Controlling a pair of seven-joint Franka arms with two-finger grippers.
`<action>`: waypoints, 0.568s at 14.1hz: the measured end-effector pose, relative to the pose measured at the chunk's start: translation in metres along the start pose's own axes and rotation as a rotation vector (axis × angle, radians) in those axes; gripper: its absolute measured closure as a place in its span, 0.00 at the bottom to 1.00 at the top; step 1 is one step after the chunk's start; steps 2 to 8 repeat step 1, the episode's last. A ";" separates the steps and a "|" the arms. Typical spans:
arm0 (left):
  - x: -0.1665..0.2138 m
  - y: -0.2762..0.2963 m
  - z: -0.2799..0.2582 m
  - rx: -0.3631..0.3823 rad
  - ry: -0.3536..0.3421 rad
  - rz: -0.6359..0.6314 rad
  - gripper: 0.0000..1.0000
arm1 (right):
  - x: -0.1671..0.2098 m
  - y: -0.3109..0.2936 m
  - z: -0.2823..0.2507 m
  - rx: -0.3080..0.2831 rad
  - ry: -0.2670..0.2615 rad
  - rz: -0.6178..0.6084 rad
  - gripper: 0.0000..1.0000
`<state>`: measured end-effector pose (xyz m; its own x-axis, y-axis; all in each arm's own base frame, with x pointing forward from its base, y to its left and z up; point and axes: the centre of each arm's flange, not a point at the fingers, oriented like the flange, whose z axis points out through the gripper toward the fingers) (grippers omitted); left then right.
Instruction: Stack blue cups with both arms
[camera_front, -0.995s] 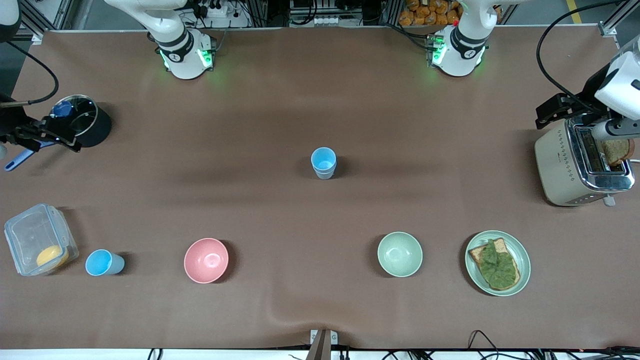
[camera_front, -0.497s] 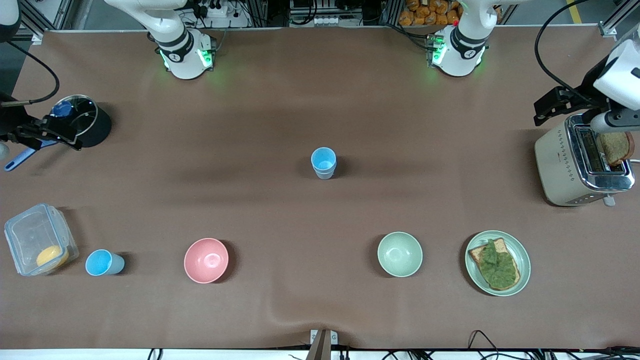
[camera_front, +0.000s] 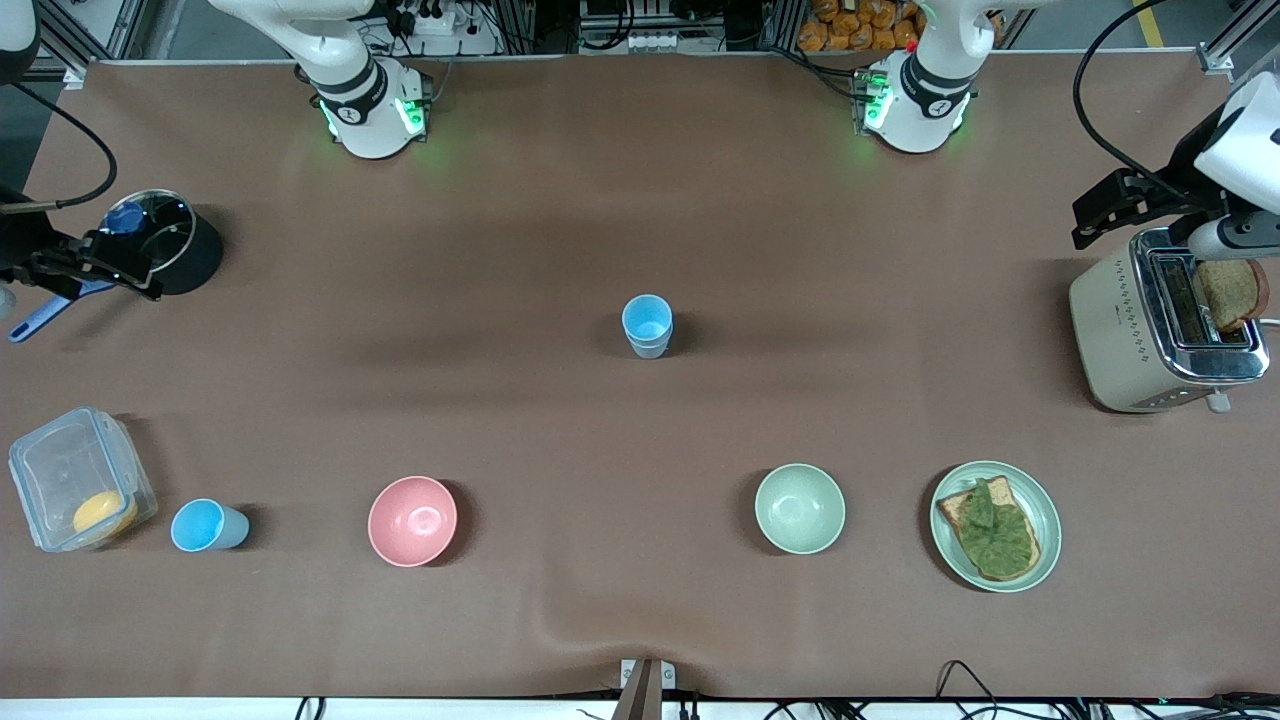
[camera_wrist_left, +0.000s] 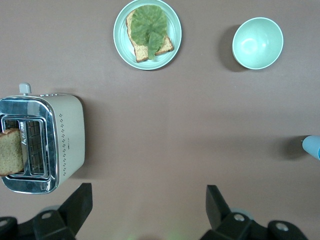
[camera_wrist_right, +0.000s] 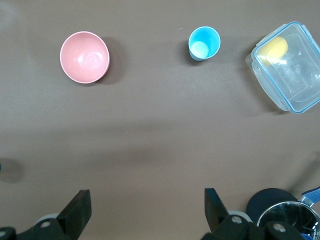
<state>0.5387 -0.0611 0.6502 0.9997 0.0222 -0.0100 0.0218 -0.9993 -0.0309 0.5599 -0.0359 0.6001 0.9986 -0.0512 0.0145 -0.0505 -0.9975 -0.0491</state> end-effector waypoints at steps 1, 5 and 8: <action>0.000 0.000 0.000 0.000 0.000 0.000 0.00 | 0.000 0.000 0.000 0.000 0.000 0.000 0.00; 0.000 0.000 0.000 0.000 0.000 0.000 0.00 | 0.000 0.000 0.000 0.000 0.000 0.000 0.00; 0.000 0.000 0.000 0.000 0.000 0.000 0.00 | 0.000 0.000 0.000 0.000 0.000 0.000 0.00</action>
